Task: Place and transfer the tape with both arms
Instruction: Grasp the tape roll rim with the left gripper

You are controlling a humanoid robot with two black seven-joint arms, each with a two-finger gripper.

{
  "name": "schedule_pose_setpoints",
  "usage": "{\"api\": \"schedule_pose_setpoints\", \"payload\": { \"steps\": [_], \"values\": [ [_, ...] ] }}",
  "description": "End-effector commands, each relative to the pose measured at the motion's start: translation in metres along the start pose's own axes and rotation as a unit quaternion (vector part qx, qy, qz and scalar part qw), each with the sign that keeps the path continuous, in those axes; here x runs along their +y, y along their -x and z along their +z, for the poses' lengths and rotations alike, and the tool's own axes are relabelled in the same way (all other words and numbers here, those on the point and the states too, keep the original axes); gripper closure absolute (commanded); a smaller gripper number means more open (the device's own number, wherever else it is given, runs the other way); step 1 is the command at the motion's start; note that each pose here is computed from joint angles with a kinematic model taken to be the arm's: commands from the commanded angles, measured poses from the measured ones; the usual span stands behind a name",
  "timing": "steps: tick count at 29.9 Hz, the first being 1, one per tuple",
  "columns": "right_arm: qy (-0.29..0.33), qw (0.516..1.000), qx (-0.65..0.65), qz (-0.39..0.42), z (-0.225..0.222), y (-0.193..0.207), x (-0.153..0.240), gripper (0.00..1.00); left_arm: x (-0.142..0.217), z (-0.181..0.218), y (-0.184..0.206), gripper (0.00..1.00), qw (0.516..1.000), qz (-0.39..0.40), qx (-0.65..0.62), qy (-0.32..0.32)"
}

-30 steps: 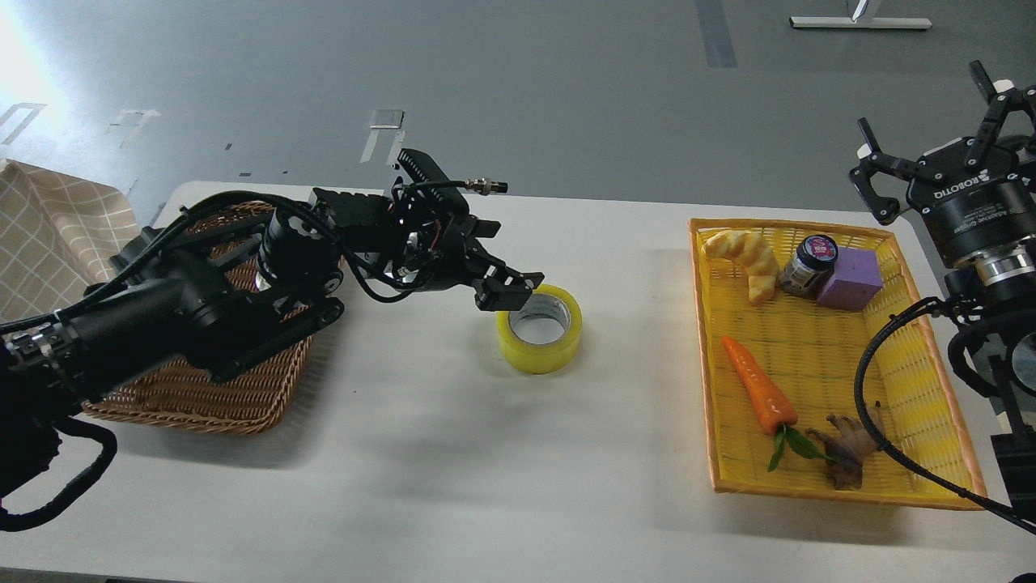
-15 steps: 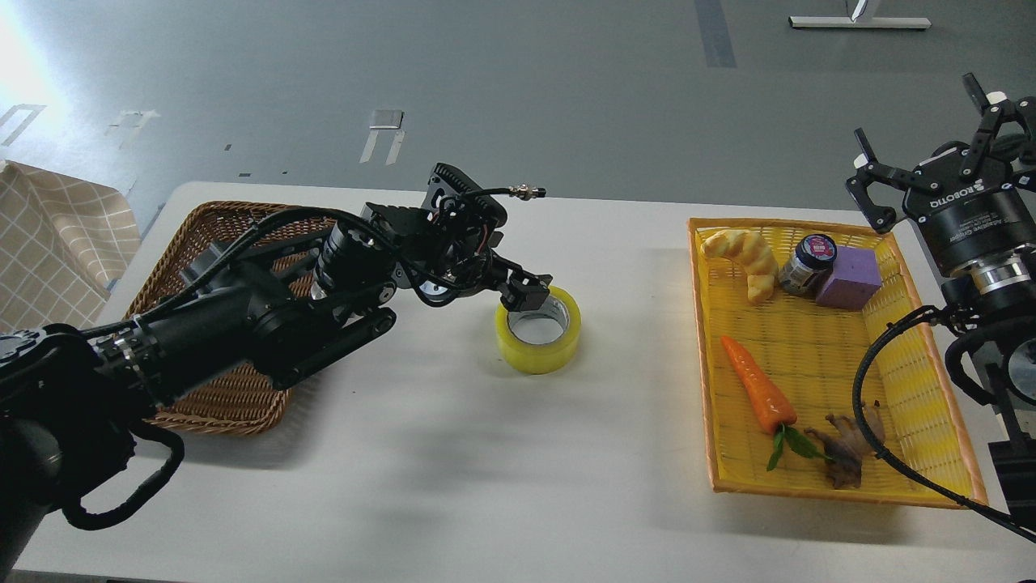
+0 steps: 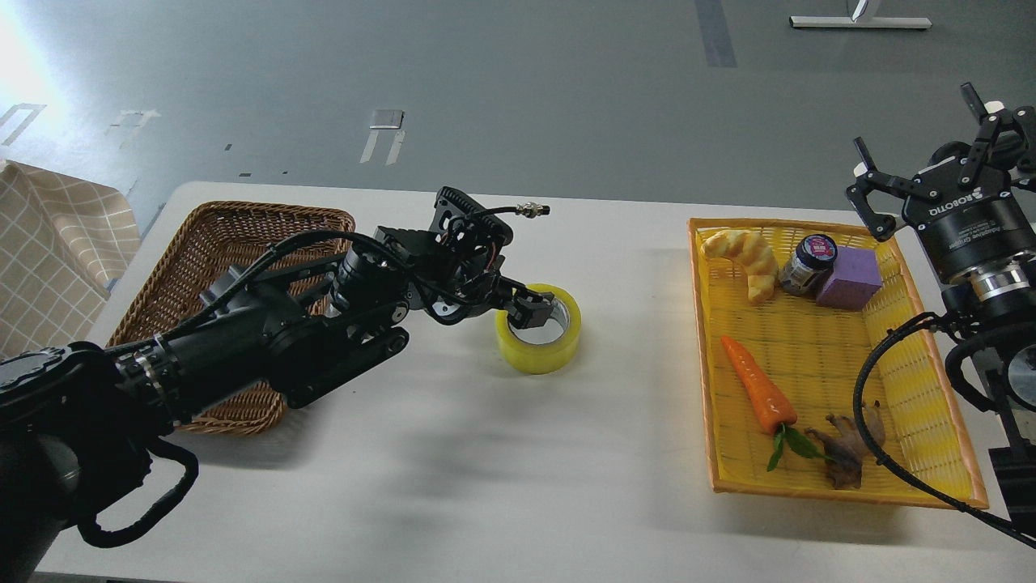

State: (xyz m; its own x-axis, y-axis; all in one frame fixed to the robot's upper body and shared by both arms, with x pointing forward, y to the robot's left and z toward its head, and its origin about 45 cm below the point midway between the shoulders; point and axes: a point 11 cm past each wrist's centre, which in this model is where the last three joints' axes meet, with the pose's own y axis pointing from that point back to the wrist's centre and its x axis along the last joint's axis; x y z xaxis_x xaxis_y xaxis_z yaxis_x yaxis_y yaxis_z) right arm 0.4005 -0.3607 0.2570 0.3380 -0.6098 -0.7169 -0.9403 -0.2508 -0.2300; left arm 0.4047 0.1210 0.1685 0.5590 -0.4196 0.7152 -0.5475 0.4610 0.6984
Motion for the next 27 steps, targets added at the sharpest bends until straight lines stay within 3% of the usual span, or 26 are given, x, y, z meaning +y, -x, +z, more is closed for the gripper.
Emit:
{"api": "schedule_pose_setpoints", "payload": {
  "steps": [1, 22, 24, 26, 27],
  "values": [
    [0.001, 1.0, -0.001, 0.003, 0.001, -0.002, 0.002, 0.0, -0.003, -0.006, 0.007, 0.08, 1.0, -0.009, 0.01, -0.007],
    [0.001, 1.0, -0.001, 0.004, 0.001, -0.003, 0.003, 0.0, -0.015, -0.007, 0.025, 0.1, 0.998, -0.032, 0.045, -0.008],
    [0.001, 1.0, -0.001, 0.005, 0.002, -0.003, 0.003, 0.0, -0.016, -0.007, 0.026, 0.13, 0.998, -0.033, 0.046, -0.008],
    [0.001, 1.0, -0.001, 0.007, 0.002, -0.004, 0.004, 0.0, -0.018, -0.004, 0.03, 0.3, 0.998, -0.036, 0.05, -0.005],
    [0.002, 1.0, -0.002, 0.008, 0.002, -0.005, 0.004, 0.0, -0.018, -0.004, 0.03, 0.33, 0.998, -0.036, 0.05, -0.005]
  ]
}}
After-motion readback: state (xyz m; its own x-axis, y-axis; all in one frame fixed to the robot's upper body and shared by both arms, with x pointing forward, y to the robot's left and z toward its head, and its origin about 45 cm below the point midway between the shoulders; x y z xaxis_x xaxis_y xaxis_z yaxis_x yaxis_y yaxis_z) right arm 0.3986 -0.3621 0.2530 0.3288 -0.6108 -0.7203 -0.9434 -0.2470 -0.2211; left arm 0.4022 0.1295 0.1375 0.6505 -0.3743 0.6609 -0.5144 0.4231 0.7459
